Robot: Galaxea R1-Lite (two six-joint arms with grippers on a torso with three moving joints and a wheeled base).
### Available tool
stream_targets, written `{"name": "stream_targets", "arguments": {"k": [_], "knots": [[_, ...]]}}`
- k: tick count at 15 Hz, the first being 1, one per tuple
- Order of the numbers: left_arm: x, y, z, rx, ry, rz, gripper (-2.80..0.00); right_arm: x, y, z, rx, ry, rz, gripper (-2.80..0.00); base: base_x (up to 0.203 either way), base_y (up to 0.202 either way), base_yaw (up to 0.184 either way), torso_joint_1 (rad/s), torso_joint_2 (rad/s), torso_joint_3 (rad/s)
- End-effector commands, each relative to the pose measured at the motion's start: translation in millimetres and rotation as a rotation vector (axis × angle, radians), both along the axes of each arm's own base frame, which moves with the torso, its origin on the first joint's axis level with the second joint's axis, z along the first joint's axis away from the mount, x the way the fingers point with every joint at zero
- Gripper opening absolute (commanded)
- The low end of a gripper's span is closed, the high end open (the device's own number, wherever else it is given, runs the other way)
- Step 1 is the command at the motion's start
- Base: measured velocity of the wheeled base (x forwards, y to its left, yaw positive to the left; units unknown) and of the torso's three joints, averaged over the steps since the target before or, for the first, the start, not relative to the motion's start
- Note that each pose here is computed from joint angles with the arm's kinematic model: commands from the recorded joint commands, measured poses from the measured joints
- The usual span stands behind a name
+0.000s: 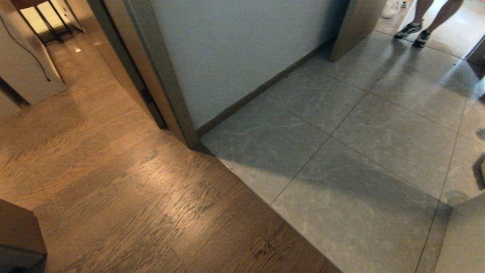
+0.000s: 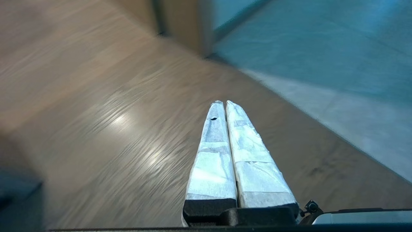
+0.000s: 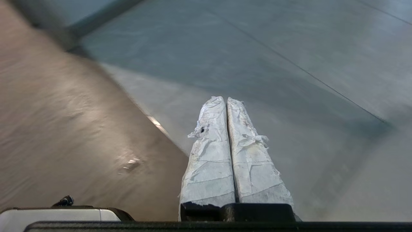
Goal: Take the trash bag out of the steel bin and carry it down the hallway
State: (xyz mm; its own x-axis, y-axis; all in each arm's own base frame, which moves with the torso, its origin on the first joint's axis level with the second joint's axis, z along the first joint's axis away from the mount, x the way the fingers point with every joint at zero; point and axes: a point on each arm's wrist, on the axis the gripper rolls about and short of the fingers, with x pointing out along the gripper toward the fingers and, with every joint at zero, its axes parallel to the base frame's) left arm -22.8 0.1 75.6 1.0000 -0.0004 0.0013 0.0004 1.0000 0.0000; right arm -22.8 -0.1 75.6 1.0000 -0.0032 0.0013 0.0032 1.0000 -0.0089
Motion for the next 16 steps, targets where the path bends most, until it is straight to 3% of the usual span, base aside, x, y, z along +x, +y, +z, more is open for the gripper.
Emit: {"name": "stream_targets", "arguments": {"k": [1, 8, 16], "knots": [[0.0, 0.0, 0.0, 0.0, 0.0, 0.0, -2.8, 0.0, 0.0, 0.0, 0.0, 0.0, 0.002, -2.8, -0.002, 0.009, -0.174, 0.006, 0.0, 0.002], [0.0, 0.0, 0.0, 0.0, 0.0, 0.0, -2.8, 0.0, 0.0, -0.4, -0.003, 0.004, 0.001, -2.8, 0.001, 0.007, -0.146, 0.004, 0.0, 0.002], [0.0, 0.0, 0.0, 0.0, 0.0, 0.0, -2.8, 0.1, 0.0, -0.3, -0.002, 0.004, 0.002, -2.8, 0.0, 0.0, 0.0, 0.0, 0.0, 0.0]]}}
